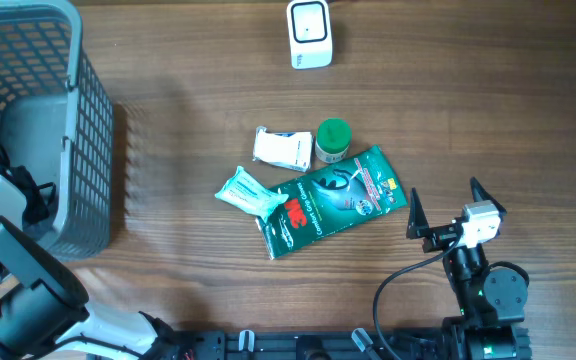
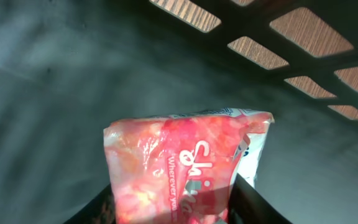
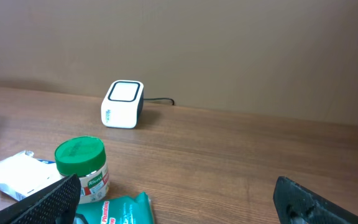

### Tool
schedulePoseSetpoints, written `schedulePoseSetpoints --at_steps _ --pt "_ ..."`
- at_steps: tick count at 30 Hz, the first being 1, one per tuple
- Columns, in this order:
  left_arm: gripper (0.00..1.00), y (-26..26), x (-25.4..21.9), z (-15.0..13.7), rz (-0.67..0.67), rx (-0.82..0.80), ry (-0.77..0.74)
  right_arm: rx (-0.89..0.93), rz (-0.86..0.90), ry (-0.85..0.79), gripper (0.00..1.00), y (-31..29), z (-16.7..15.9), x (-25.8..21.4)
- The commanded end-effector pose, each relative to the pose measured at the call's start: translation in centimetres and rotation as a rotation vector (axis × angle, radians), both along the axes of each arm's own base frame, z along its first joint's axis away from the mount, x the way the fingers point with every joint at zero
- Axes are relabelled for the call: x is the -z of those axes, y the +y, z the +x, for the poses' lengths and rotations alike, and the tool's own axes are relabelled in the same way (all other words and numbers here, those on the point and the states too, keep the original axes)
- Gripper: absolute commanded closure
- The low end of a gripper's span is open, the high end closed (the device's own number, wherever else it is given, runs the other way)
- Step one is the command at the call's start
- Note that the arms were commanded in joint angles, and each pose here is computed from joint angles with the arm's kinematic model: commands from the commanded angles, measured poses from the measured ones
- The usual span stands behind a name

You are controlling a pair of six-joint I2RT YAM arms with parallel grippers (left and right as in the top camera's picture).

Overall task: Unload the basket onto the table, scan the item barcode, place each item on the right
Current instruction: 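Reach into the basket and grasp the red packet with the left gripper, then carry the red packet over and drop it right of the green pack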

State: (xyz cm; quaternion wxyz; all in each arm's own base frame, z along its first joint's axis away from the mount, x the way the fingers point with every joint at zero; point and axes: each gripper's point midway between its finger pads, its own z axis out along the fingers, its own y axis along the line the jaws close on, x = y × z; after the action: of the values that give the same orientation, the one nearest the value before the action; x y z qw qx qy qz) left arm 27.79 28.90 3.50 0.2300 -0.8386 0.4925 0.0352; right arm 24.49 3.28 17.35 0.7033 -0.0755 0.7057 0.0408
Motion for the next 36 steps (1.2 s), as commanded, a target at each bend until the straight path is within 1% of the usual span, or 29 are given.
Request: schedulePoseSetpoints --at_steps 1,3,4,6,10,14,18,21,24,26,28,30,32,34,36 --pt "0.64 -1.3 2.4 -0.4 -0.086 0.03 0.018 0.007 0.0 -0.011 0.0 -0.1 0.0 -0.2" --pt "0.68 -1.4 2.2 -0.2 -0.091 0.039 0.009 0.007 -0.001 -0.011 0.01 -0.1 0.0 -0.2" --pt "0.73 -1.5 2.1 0.1 -0.094 0.063 0.001 0.007 -0.001 -0.011 0.0 -0.1 0.0 -0.2" --pt "0.78 -1.7 1.3 1.2 -0.1 0.124 -0.031 0.007 0.0 -0.011 0.0 -0.1 0.0 -0.2" --pt "0.82 -1.9 -2.3 4.0 -0.091 0.238 -0.148 0.007 -0.001 -0.011 0.0 -0.1 0.0 -0.2" --pt "0.83 -3.0 -9.2 6.6 -0.05 0.353 -0.336 0.008 0.0 -0.012 0.0 -0.1 0.0 -0.2" --pt "0.84 -5.3 -16.7 7.7 0.01 0.455 -0.514 0.008 0.0 -0.011 0.0 -0.1 0.0 -0.2" --pt "0.83 -8.9 -25.0 8.0 0.108 0.608 -0.724 0.008 -0.001 -0.011 0.0 -0.1 0.0 -0.2" --pt "0.83 -13.8 -31.7 6.9 0.217 0.747 -0.861 0.007 -0.001 -0.012 0.0 -0.1 0.0 -0.2" --pt "0.83 -17.7 -34.6 6.1 0.255 0.836 -0.921 0.007 0.0 -0.011 0.0 -0.1 0.0 -0.2" --pt "0.87 -23.9 -37.0 5.4 0.303 1.025 -0.972 0.007 0.0 -0.011 0.0 -0.1 0.0 -0.2" --pt "0.9 -27.9 -36.9 5.3 0.306 1.109 -0.957 0.007 0.0 -0.011 0.0 -0.1 0.0 -0.2" --pt "0.91 -30.8 -35.5 5.6 0.297 1.142 -0.899 0.007 0.0 -0.012 0.0 -0.1 0.0 -0.2" --pt "0.92 -34.4 -32.8 6.4 0.275 1.192 -0.797 0.007 -0.001 -0.012 0.0 -0.1 0.0 -0.2" --pt "0.92 -38.6 -29.7 7.2 0.247 1.278 -0.695 0.008 0.0 -0.011 0.0 -0.1 0.0 -0.2"
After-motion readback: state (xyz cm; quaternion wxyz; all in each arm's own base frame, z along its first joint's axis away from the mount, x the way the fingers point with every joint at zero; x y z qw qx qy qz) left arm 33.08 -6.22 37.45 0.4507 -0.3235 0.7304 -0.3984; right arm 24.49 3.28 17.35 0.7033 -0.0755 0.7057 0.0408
